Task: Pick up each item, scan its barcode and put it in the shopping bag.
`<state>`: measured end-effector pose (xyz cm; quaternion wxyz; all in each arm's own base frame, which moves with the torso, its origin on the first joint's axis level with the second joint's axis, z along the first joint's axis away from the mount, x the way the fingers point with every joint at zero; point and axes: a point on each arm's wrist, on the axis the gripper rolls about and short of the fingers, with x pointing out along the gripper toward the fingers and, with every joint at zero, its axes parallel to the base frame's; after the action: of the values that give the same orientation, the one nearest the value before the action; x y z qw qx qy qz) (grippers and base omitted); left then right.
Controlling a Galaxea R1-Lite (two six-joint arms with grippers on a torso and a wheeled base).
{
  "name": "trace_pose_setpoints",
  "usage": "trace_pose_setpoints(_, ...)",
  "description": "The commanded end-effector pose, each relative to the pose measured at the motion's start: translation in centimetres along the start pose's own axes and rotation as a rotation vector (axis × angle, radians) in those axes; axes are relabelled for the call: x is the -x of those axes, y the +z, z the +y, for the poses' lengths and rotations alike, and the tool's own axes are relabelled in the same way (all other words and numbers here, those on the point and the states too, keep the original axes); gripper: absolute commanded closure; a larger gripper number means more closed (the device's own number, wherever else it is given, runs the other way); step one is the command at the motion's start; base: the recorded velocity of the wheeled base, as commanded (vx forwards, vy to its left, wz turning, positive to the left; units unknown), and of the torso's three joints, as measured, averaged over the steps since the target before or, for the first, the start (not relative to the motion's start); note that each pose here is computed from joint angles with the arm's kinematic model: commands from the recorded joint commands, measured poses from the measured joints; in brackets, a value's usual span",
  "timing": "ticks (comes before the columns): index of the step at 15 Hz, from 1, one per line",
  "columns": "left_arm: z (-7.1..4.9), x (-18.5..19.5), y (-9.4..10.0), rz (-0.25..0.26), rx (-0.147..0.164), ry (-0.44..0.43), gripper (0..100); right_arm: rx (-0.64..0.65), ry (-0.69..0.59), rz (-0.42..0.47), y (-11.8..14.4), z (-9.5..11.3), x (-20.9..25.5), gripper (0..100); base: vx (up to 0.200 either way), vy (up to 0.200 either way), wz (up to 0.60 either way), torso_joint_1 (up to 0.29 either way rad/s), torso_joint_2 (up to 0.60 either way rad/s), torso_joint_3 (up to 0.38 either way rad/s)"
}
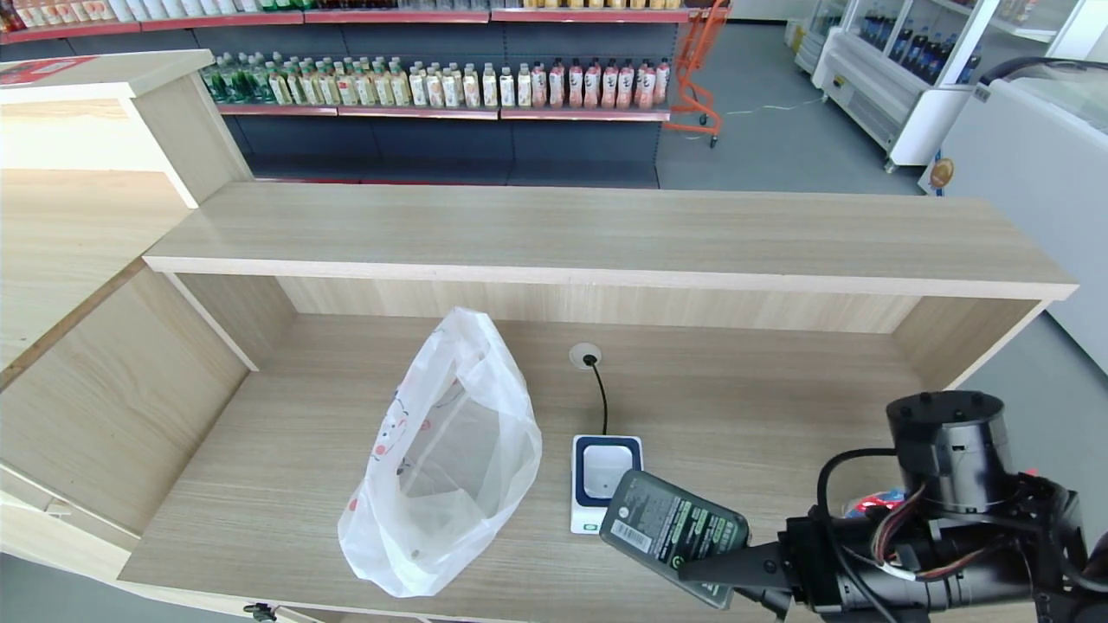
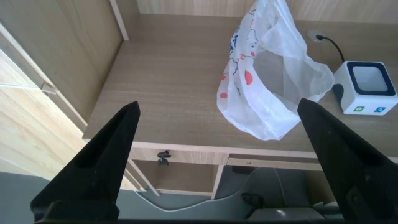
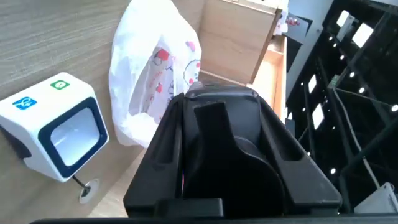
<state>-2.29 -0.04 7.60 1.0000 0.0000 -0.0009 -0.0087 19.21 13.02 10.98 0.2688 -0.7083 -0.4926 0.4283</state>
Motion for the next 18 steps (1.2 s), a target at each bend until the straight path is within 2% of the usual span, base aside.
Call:
trace_pose_setpoints(1, 0.0, 0.0, 0.0, 0.000, 0.000, 0.001, 0, 0.014, -0.040, -0.065, 0.2, 0.8, -1.8, 100, 0.000, 0.000, 0.00, 0.000, 0.00, 0.000)
trace_pose_setpoints(5, 0.0, 0.0, 0.0, 0.000, 0.000, -0.001, 0, 0.103, -0.162, -0.067, -0.6, -0.4, -2.1, 100, 0.000, 0.000, 0.00, 0.000, 0.00, 0.000)
trace_pose_setpoints(18, 0.0, 0.0, 0.0, -0.001, 0.000, -0.001, 0, 0.126, -0.181, -0.080, -0.4, -0.5, -1.9, 100, 0.000, 0.000, 0.00, 0.000, 0.00, 0.000)
